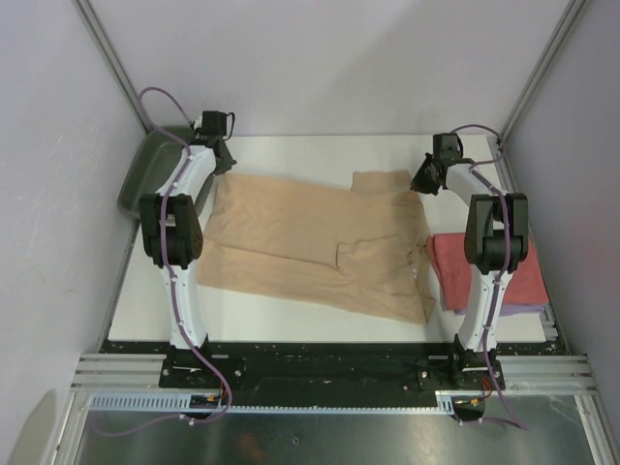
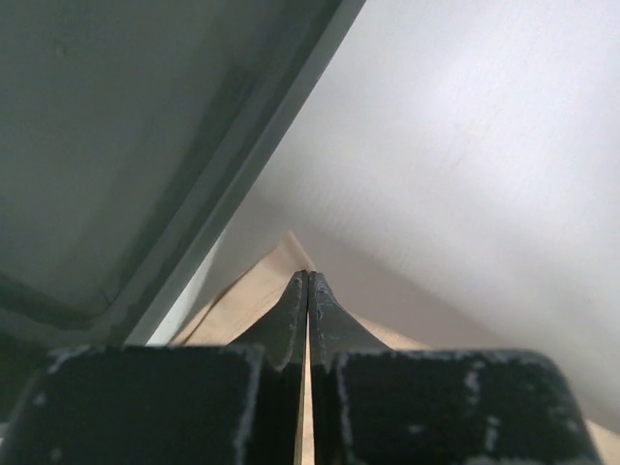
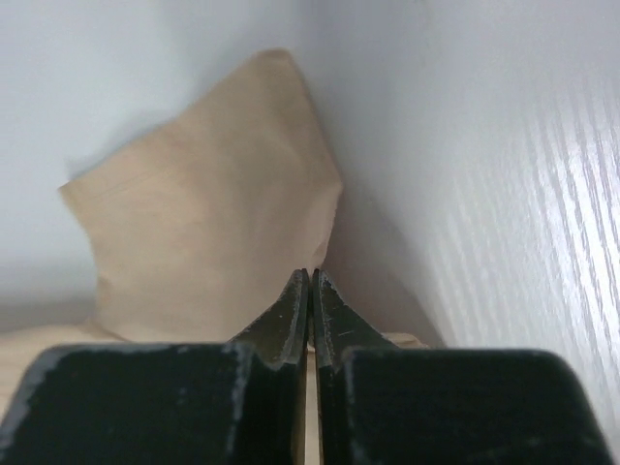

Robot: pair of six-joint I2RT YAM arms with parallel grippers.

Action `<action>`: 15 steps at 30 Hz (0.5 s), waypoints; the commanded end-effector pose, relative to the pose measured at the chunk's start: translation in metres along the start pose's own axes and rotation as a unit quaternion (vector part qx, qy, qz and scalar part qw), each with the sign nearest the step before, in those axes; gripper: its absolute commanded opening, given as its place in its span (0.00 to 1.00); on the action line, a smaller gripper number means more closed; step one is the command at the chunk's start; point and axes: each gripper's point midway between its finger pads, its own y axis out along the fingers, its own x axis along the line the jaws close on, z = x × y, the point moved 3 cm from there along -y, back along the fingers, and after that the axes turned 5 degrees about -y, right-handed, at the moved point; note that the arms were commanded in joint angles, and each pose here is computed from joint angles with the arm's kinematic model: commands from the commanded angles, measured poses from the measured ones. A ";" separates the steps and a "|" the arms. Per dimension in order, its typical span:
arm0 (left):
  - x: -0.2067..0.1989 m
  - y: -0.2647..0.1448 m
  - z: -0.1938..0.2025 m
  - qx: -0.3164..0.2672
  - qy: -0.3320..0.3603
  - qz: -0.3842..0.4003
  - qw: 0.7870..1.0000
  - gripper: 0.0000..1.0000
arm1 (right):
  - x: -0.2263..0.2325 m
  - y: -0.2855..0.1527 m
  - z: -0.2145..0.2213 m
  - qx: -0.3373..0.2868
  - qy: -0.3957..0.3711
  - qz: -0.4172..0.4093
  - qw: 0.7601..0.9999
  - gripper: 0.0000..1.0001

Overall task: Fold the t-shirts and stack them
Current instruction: Grap the side of the flattened tshirt furthest away from the robot with both arms

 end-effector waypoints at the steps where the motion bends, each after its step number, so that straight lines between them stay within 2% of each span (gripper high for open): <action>1: -0.014 -0.009 -0.037 -0.055 0.004 0.027 0.998 0.00 | 0.019 -0.046 -0.023 -0.049 -0.008 -0.018 0.999 0.02; 7: -0.010 -0.004 -0.029 -0.045 0.009 0.022 0.999 0.00 | 0.025 -0.064 -0.008 -0.041 -0.007 -0.026 0.999 0.01; 15: 0.015 -0.010 -0.012 -0.041 0.005 -0.026 0.999 0.00 | 0.027 -0.098 0.027 -0.023 -0.007 -0.024 0.999 0.00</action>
